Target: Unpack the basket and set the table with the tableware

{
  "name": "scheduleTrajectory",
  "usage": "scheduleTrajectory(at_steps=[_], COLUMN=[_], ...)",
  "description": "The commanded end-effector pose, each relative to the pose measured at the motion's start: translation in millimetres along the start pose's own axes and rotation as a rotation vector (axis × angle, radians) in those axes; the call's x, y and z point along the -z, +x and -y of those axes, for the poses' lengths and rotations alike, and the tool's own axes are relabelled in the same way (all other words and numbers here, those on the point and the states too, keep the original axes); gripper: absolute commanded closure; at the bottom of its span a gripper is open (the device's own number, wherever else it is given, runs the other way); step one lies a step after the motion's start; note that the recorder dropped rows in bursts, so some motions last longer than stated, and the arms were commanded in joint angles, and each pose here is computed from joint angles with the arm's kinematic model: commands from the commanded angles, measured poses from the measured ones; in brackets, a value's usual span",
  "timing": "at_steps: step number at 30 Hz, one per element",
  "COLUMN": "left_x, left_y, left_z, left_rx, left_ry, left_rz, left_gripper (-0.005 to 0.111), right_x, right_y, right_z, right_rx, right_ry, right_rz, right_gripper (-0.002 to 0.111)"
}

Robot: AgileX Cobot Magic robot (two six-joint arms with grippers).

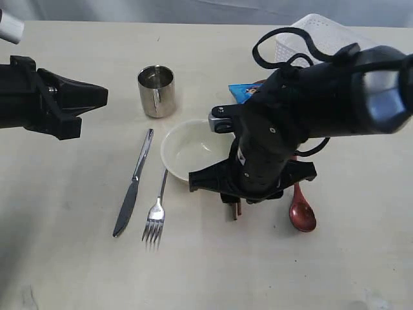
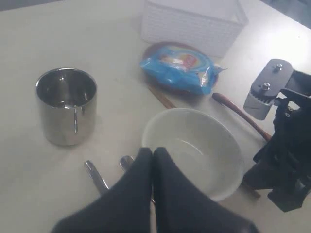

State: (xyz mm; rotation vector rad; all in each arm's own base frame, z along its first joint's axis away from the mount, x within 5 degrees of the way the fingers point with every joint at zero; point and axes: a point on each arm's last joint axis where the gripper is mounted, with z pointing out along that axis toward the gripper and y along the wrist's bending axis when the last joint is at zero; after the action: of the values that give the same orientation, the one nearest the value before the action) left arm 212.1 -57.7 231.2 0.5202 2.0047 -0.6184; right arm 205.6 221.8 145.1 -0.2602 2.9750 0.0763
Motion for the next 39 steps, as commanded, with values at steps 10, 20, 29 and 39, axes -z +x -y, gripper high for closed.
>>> scheduleTrajectory(at_steps=[10,20,29,39], left_x=[0,0,0,0], left_y=[2,2,2,2], left_z=[-0.2,-0.2,-0.2,-0.3], left_rx=[0.006,0.006,0.006,-0.009], left_ry=[0.0,0.0,0.0,-0.002], left_rz=[-0.004,-0.004,-0.004,-0.005], left_gripper=[0.107,0.107,0.107,0.107], right_x=[-22,-32,-32,-32], right_y=[-2,0,1,1], right_z=[-2,-1,-1,0], right_rx=[0.054,0.031,-0.038,-0.053], right_ry=[0.027,0.045,0.055,0.056], right_rz=[-0.01,-0.034,-0.041,-0.041], right_gripper=[0.067,0.067,0.067,0.104])
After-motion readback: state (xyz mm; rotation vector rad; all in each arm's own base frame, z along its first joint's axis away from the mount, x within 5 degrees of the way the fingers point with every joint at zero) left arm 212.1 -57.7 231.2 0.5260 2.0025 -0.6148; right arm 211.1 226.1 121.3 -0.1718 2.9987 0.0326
